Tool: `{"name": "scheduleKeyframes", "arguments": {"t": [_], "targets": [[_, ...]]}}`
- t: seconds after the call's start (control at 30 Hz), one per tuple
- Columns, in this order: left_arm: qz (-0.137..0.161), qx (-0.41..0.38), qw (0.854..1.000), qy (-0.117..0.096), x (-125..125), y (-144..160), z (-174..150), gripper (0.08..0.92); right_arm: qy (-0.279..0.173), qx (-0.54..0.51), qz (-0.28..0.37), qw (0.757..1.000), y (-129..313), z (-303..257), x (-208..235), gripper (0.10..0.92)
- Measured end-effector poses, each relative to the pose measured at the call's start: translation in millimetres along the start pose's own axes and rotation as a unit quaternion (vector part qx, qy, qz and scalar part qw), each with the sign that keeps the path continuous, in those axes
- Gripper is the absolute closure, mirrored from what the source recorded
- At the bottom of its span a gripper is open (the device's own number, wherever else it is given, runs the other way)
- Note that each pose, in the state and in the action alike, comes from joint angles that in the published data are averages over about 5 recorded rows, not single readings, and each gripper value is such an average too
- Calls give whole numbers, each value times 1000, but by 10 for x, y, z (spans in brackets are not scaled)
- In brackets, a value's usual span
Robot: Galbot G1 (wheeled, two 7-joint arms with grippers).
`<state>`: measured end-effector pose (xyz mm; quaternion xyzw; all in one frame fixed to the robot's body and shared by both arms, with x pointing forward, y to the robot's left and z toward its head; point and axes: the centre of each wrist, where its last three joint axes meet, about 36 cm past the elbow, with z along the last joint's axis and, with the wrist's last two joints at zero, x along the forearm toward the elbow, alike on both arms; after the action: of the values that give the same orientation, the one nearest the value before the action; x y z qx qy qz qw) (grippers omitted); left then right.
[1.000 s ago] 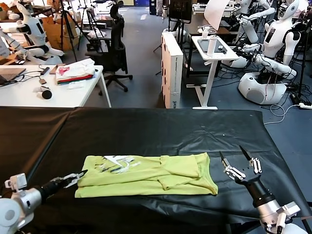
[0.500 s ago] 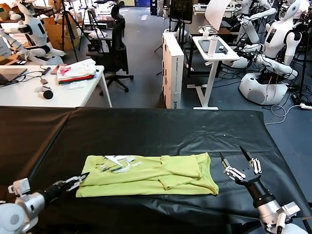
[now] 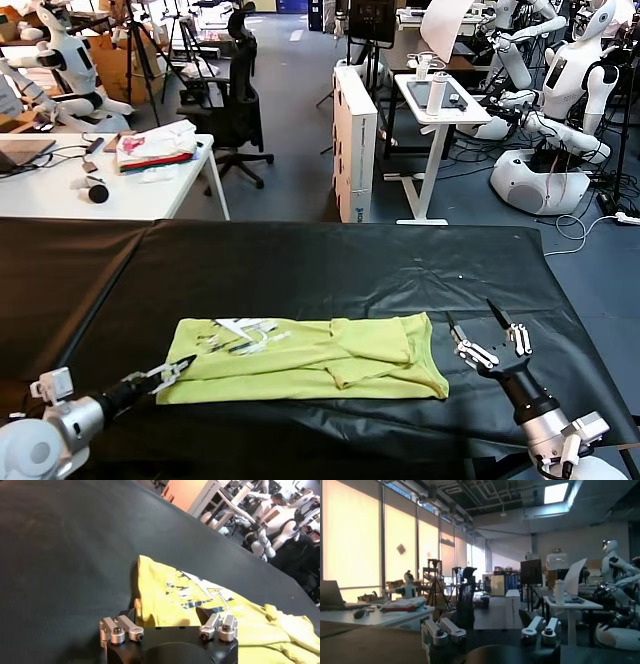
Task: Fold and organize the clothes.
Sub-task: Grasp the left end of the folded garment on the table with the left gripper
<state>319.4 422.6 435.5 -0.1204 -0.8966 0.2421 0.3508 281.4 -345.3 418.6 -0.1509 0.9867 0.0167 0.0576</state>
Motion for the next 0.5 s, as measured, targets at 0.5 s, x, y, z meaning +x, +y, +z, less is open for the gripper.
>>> {"name": "scheduleKeyframes", "arguments": {"t": [0.5], "targets": [[7, 6, 1000, 2, -66, -6, 34, 208, 0, -6, -3, 1000, 90, 18, -23, 115]]}}
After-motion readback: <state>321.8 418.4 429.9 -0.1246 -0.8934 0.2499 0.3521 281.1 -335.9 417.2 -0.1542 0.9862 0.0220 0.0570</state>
